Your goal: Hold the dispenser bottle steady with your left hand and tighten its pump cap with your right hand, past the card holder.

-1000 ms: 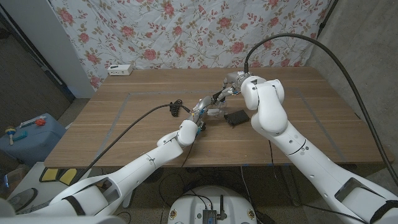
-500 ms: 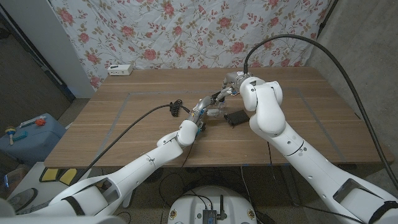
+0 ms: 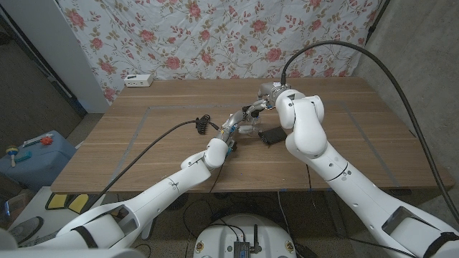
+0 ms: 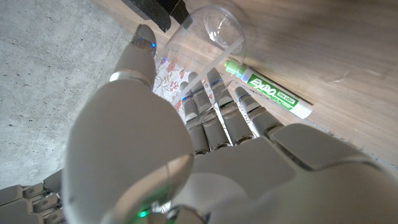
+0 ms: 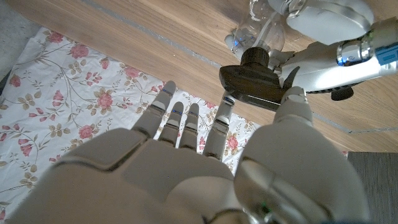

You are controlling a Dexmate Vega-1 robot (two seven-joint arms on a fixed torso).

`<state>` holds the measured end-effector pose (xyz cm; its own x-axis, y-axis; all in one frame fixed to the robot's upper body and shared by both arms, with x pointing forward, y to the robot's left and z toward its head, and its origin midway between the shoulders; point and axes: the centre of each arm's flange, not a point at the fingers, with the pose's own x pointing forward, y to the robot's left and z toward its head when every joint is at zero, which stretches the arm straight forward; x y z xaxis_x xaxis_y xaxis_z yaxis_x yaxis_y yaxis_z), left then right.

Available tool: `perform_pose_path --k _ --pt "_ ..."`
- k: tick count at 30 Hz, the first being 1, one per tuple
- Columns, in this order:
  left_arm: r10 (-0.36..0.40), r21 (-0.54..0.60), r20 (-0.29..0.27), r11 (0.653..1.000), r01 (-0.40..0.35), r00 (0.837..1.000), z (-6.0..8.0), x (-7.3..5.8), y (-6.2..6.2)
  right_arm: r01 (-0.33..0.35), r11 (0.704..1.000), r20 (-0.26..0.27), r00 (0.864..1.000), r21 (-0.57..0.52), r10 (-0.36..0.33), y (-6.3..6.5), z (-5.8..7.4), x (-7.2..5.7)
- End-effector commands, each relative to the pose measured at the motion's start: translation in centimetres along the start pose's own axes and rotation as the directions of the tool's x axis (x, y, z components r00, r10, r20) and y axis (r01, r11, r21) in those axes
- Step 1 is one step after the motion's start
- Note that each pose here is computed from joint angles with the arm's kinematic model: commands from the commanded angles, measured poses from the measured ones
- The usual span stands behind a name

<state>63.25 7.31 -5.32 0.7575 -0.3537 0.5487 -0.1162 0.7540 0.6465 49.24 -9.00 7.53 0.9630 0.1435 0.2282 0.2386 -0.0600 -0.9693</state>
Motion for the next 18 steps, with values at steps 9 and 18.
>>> perform_pose_path --k 9,18 --pt "-0.001 -0.001 0.006 1.0 0.001 1.0 0.03 0.12 0.09 0.075 0.997 -0.081 0.994 -0.024 -0.077 0.23 1.06 0.18" --pt "0.004 -0.002 0.002 1.0 -0.004 1.0 -0.05 -0.14 0.1 0.097 0.995 -0.11 0.989 -0.02 -0.098 0.36 1.31 0.27"
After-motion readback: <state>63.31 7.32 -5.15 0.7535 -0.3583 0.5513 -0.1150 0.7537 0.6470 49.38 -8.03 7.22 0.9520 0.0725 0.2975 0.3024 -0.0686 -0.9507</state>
